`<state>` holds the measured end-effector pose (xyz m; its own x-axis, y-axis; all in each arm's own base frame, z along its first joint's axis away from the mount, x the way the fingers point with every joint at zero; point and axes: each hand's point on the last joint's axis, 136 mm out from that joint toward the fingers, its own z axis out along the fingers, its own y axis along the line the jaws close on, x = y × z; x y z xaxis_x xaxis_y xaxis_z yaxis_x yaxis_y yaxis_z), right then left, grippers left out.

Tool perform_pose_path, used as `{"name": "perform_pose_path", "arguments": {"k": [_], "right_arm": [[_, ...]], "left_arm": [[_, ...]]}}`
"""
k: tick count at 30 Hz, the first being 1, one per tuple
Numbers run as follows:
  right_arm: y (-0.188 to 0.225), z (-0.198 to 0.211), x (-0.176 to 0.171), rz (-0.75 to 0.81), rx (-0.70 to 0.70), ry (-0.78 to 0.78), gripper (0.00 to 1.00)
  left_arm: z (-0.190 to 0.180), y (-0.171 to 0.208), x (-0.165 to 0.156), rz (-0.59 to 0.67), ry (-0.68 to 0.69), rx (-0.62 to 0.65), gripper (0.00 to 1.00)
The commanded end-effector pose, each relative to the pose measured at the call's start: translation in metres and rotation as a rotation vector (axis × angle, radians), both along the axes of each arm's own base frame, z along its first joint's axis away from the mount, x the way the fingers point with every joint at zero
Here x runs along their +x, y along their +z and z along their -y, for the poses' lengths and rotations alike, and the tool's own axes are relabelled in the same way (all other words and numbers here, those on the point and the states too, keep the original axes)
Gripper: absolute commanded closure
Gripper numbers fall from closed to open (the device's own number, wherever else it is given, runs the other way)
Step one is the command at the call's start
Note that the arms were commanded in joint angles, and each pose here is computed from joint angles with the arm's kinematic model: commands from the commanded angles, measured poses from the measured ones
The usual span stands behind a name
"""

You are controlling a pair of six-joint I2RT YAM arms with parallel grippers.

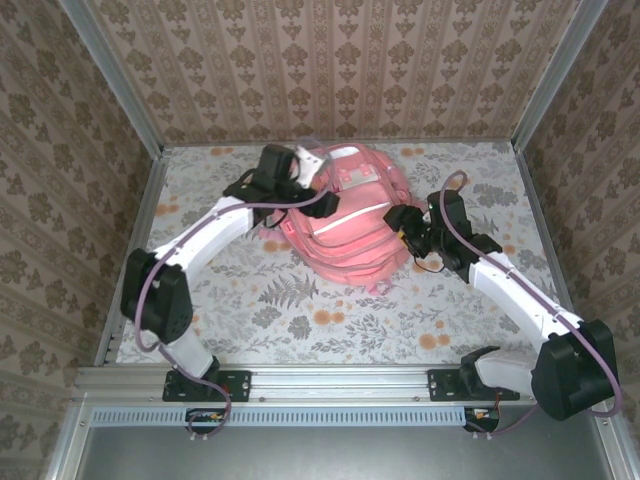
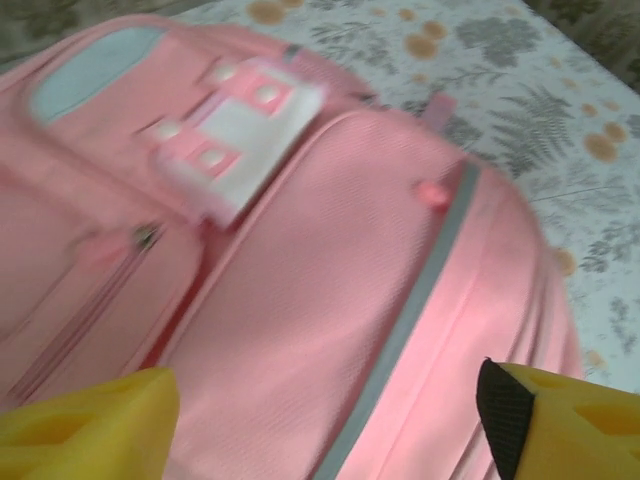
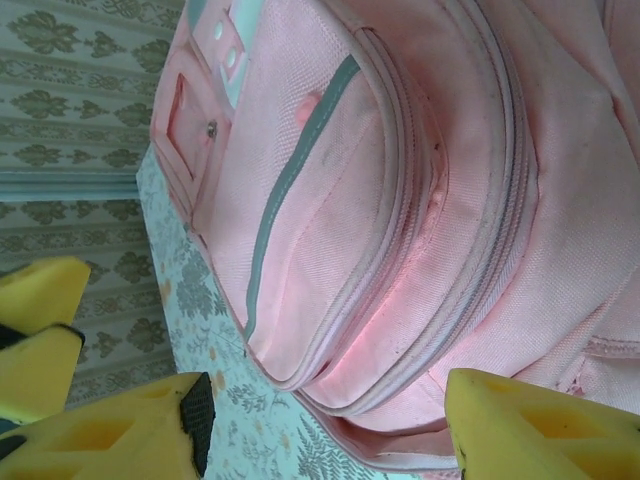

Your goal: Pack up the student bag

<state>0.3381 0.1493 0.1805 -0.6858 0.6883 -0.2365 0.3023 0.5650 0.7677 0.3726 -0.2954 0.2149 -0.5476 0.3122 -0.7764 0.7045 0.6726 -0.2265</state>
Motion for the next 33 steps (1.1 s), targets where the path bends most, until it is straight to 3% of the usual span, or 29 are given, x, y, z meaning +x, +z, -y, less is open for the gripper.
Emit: {"name": "perform_pose_path", "arguments": {"k": [1,5,12,16,22,27,33], "right_arm": [[-0.002,-0.011,0.005,-0.018,-0.016,0.057,0.38],[-0.009,-0.023,0.019,-0.047,0.006,0.077,0.47],[-0.028,-0.028,0.044,-0.086,-0.038,0.075,0.57],[-0.052,-0.011,0.055,-0.141,-0.116,0.023,0.67],[-0.074,0.014,0.083,-0.173,-0.126,-0.010,0.80],[-0.069,0.019,0.102,-0.165,-0.109,0.017,0.77],[-0.049,0.016,0.098,-0.128,-0.088,0.061,0.57]], "left_arm": [[-0.026,-0.005,-0.010,-0.014,0.064,-0.040,0.16],[-0.054,-0.039,-0.020,-0.063,0.127,-0.015,0.15],[-0.062,-0.061,-0.022,-0.104,0.122,-0.027,0.16],[-0.056,-0.065,-0.024,-0.088,0.056,-0.022,0.20],[-0.045,-0.078,-0.034,-0.035,-0.079,0.015,0.29],[-0.028,-0.090,-0.036,-0.016,-0.157,0.069,0.37],[-0.005,-0.099,-0.028,0.023,-0.235,0.113,0.40]]}}
